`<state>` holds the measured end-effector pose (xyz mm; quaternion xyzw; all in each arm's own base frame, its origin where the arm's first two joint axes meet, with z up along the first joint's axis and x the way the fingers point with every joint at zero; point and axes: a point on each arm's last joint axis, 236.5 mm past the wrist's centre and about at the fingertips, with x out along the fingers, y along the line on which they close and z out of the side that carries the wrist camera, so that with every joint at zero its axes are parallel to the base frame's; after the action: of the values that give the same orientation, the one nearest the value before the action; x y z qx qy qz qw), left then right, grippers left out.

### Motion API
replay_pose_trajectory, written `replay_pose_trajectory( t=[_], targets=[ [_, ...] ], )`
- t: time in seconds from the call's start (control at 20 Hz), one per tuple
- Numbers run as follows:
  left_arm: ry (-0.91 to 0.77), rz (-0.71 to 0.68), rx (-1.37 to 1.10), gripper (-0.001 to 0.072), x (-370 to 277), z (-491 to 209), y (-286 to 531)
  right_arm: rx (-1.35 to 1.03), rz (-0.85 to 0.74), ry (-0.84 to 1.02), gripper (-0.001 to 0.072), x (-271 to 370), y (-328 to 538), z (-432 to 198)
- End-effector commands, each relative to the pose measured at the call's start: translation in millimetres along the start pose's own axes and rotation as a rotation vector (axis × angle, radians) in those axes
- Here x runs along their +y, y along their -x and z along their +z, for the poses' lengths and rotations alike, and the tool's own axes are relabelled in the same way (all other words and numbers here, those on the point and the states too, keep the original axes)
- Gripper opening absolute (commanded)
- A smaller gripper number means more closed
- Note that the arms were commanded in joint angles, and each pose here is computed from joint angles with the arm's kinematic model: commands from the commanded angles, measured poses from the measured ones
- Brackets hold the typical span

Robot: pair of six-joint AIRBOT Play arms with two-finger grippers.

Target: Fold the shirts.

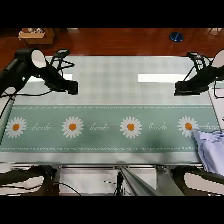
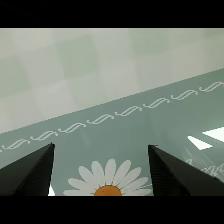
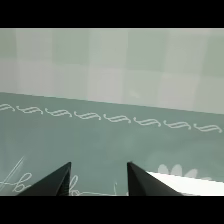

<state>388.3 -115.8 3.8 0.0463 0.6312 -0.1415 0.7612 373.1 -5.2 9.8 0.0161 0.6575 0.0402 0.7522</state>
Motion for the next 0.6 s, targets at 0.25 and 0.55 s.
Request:
replay_pose_trajectory(
  t=[0.25, 0.55],
  targets=[
    [-0.003, 0.025, 0.016, 0.0675, 0.7, -2.6, -2.9, 0.021, -0.016, 0.028, 0.0444, 2.3, -3.5, -2.5],
    [-0.003, 0.025, 0.016, 0.0675, 0.7, -2.6, -2.9, 0.021, -0.016, 0.028, 0.0444, 2.3, -3.5, -2.5]
  ],
)
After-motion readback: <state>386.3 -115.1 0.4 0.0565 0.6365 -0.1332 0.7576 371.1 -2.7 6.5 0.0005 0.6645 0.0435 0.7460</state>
